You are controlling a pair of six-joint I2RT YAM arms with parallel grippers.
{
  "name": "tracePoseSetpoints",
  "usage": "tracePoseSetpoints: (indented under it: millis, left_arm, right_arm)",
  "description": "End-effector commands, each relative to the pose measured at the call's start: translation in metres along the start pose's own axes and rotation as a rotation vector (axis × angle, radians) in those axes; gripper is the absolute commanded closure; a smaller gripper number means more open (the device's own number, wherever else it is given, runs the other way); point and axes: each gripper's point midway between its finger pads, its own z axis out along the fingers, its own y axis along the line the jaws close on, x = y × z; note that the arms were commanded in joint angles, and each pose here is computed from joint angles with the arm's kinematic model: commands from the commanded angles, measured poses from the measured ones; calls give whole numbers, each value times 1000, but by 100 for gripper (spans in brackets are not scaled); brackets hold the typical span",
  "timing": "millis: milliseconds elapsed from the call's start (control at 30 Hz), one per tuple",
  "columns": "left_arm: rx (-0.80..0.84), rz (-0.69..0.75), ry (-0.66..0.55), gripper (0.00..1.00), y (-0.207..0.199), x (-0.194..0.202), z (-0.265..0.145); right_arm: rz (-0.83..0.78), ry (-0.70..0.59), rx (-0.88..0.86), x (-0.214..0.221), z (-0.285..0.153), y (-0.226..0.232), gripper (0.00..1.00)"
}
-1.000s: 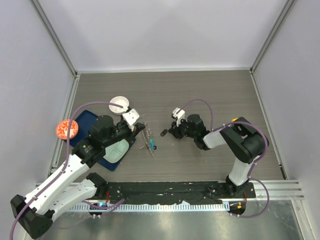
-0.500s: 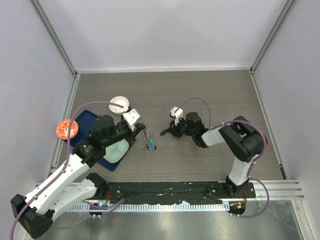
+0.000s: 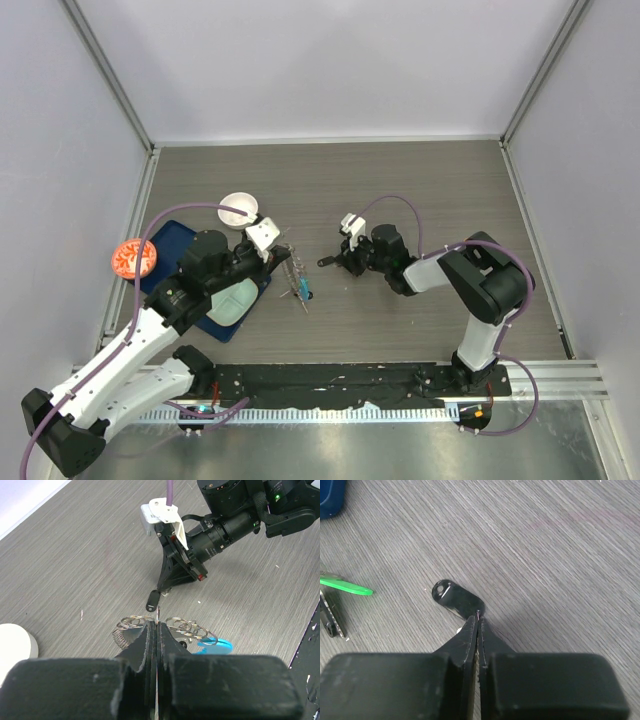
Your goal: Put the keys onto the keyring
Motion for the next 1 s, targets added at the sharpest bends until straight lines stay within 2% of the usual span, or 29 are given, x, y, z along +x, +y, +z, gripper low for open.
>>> tracePoseSetpoints:
  millis: [0,67,633,767,967]
  left_arm:
    - [-8,35,-63,100,3,-18,0]
    - [-7,36,-65,100,2,-19,0]
    - [6,37,-84,100,-1,-24,-3]
    - [15,38,-88,100,-2,-26,-4]
    - [51,37,-96,100,-9,-30,-6]
  right_arm:
    - [0,-13,-10,-6,-4,3,97]
    - [-4,-19,-8,-10,-7,3,99]
    - [-50,-36,77,-68,-57,-1,99]
    - [-44,-74,134,-92,-82,-3,99]
    - [-69,-160,126,-125,-111,8,99]
